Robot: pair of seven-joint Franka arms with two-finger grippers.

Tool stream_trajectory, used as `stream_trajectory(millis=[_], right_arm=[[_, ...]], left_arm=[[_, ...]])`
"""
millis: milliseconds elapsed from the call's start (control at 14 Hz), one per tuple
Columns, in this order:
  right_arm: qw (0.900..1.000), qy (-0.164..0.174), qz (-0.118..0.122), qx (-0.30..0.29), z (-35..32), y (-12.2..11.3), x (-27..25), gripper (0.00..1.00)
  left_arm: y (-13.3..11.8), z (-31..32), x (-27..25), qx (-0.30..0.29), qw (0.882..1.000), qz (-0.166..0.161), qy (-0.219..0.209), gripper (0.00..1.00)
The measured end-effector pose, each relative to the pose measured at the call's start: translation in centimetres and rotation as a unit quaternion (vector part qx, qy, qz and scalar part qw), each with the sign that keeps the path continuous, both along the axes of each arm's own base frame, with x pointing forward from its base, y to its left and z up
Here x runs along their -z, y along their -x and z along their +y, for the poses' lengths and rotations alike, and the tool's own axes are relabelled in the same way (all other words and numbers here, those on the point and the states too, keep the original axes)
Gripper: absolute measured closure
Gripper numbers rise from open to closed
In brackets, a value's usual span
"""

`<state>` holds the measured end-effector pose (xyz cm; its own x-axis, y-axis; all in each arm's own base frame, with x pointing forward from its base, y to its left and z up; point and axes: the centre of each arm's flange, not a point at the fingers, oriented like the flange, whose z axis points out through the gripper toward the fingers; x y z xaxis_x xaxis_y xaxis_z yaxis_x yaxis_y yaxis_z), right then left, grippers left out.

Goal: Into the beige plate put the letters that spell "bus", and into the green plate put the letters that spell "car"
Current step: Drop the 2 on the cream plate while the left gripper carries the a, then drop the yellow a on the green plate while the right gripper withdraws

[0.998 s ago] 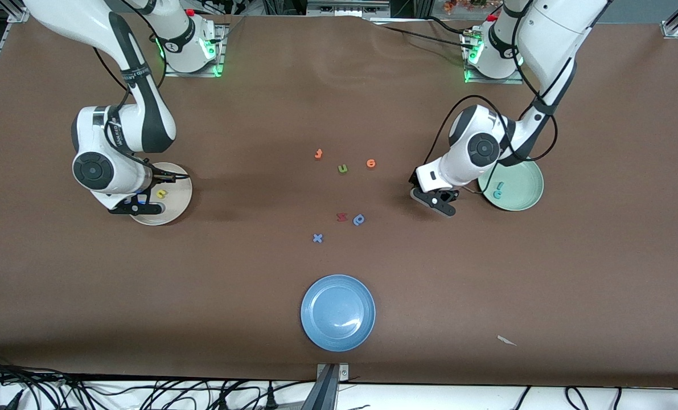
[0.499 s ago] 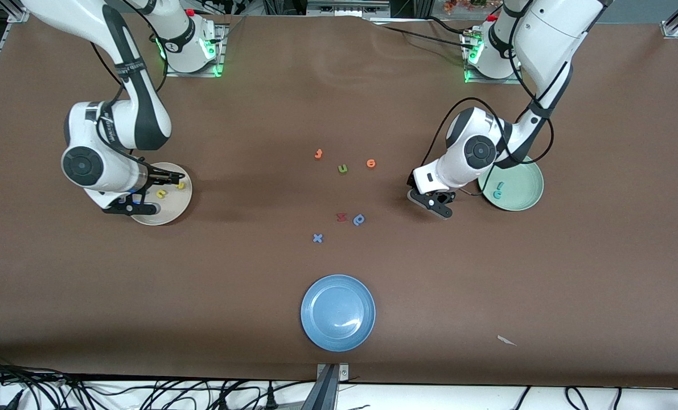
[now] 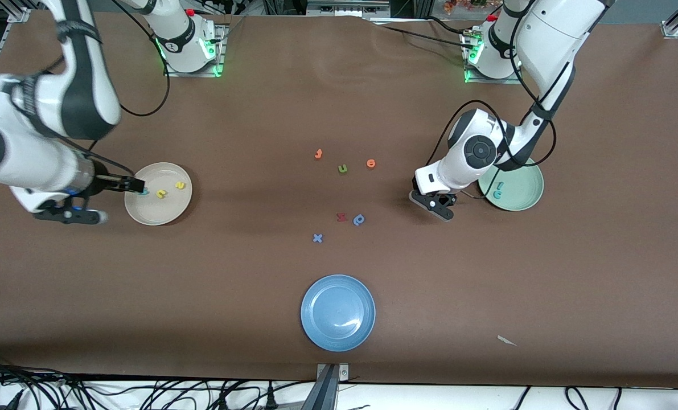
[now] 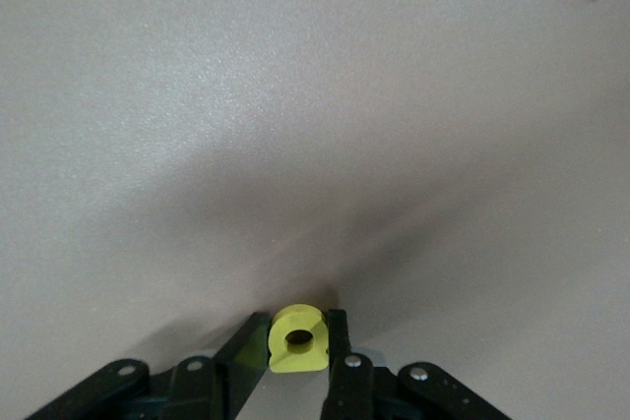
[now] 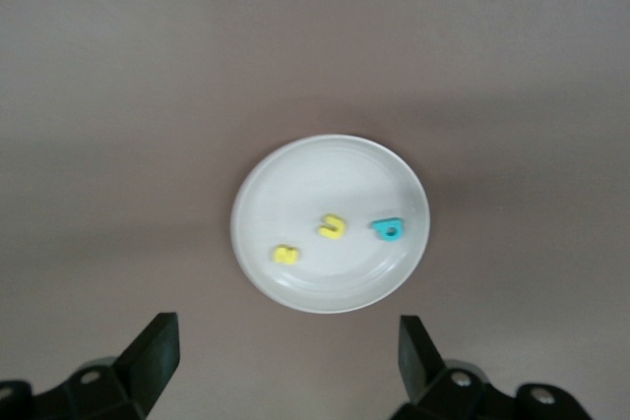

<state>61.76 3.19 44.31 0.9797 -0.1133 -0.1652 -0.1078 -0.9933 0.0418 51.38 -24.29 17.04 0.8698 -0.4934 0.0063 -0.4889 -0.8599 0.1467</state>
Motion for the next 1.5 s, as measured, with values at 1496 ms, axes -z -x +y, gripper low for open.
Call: stream_trajectory(millis=[1496], right_arm=[[0.997,-0.001,-0.034,-0.062,-0.7,-2.4,-7.8,0.00]], left_arm=[[0.6,26.3,-6.8,0.067,0.994,0.068,-0.057,0.53]])
